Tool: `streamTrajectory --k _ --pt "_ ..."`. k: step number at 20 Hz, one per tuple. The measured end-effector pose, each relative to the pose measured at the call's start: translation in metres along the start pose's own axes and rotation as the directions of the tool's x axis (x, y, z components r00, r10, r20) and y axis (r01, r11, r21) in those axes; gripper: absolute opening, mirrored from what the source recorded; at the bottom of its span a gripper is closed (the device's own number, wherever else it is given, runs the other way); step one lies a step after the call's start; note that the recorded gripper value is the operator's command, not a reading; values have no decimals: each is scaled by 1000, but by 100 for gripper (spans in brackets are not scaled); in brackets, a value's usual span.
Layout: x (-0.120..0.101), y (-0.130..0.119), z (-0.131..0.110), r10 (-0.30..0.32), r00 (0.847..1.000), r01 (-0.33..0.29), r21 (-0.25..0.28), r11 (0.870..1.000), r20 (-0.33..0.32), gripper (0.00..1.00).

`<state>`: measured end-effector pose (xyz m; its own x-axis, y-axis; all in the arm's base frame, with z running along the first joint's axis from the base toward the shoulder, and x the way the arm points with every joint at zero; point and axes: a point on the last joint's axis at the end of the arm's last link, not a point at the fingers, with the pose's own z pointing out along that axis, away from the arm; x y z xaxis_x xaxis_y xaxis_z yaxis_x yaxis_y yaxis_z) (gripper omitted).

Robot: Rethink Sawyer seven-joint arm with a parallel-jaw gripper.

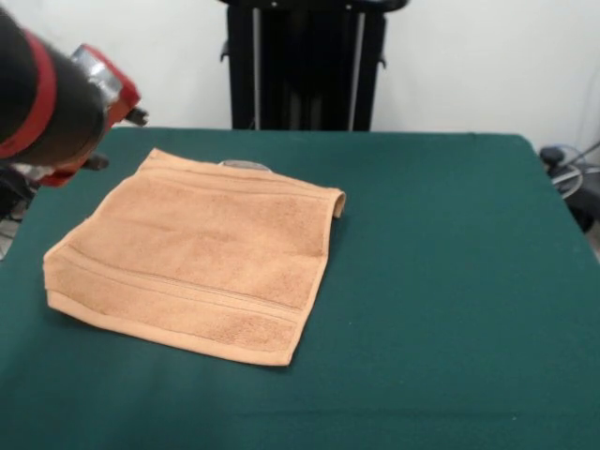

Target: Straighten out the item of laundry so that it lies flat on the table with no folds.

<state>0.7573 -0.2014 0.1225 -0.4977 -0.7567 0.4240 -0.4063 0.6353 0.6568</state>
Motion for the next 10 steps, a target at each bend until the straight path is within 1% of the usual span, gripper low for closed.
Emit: streamTrajectory --k 3,6,9,10 --pt "-1 23 0 34 999 -34 -7 999 -25 100" --pt "-1 36 2 44 998 -44 -10 999 -39 100" --pt "-1 48 4 39 998 -39 -10 999 -41 100" --pt "-1 58 5 27 999 -28 -9 1000 -36 100"
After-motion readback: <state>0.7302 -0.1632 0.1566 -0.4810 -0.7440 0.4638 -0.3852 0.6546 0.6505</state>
